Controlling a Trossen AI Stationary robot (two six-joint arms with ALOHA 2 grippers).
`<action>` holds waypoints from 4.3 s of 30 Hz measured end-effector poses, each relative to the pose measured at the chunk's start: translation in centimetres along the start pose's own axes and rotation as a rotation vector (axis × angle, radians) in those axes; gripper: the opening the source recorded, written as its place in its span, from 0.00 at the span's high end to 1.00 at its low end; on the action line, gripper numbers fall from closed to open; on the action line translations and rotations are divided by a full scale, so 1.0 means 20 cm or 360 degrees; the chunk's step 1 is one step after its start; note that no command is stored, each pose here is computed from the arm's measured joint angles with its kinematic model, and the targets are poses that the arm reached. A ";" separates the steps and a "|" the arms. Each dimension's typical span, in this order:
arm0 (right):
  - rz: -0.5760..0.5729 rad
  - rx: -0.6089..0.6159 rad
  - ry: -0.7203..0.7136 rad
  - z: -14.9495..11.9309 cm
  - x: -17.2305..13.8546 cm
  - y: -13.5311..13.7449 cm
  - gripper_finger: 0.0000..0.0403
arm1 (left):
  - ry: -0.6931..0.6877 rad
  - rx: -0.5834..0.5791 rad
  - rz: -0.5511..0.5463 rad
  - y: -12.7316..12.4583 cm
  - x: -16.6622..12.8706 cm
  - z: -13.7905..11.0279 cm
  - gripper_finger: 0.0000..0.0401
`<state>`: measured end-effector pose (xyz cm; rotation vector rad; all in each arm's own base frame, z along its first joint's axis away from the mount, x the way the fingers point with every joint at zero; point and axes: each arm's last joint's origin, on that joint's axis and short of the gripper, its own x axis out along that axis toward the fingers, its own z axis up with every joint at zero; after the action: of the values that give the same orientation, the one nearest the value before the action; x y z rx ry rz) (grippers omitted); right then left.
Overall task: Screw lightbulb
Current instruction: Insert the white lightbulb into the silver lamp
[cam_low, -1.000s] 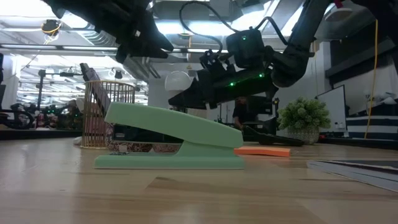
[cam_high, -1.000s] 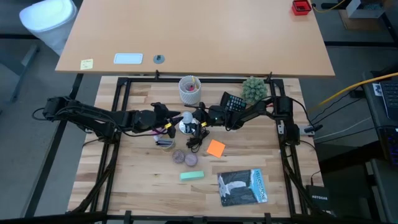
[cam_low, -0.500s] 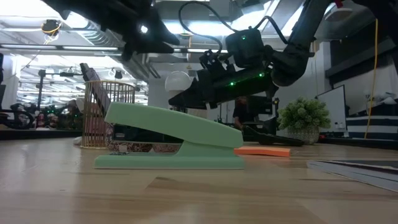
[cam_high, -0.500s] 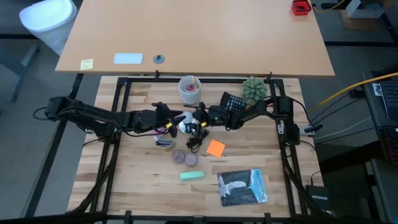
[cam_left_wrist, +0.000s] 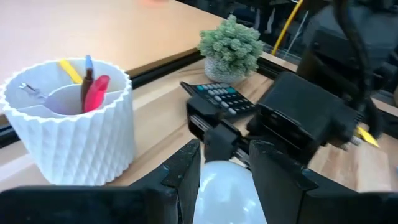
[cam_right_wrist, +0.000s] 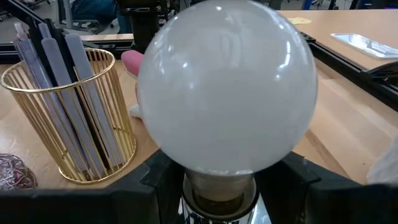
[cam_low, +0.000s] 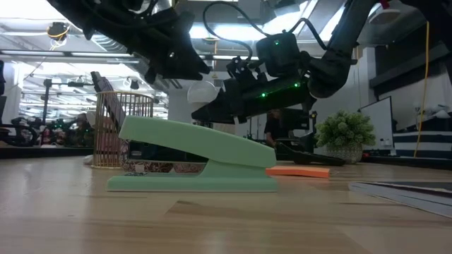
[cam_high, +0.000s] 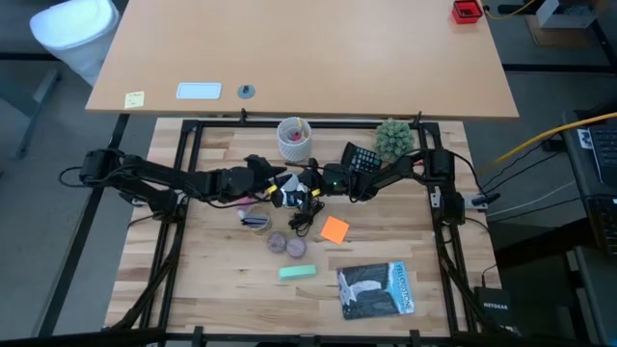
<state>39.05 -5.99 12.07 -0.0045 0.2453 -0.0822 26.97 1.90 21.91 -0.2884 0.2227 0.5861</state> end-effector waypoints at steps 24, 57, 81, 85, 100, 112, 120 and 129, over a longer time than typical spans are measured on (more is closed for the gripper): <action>0.0000 0.0000 0.0004 0.00 0.00 0.00 0.56 | 0.0088 0.0021 0.0000 0.01 0.00 -0.02 0.68; -0.0024 0.0004 0.0023 -0.01 0.00 0.00 0.56 | 0.0123 0.0110 0.0011 -0.01 0.07 -0.10 0.68; -0.0051 0.0017 0.0036 -0.01 0.00 0.00 0.50 | 0.0156 0.0133 -0.0005 -0.03 0.06 -0.12 0.68; -0.0059 0.0017 0.0035 -0.01 0.00 0.00 0.40 | 0.0158 0.0133 -0.0007 -0.03 0.06 -0.12 0.68; -0.0057 0.0017 0.0027 -0.01 0.00 0.00 0.29 | 0.0160 0.0133 -0.0012 -0.03 0.06 -0.12 0.68; 0.0067 0.0093 0.0079 -0.03 0.00 0.01 0.29 | 0.0179 0.0136 -0.0016 -0.03 0.06 -0.13 0.68; 0.0090 0.0102 0.0169 0.01 -0.03 0.01 0.29 | 0.0179 0.0136 -0.0014 -0.03 0.06 -0.13 0.68; 0.0092 0.0096 0.0239 0.12 -0.10 0.01 0.29 | 0.0179 0.0132 -0.0011 -0.03 0.06 -0.13 0.68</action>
<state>37.61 -5.57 14.82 0.0691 0.3929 -0.0324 27.88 1.18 19.34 -0.2422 0.3533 0.5531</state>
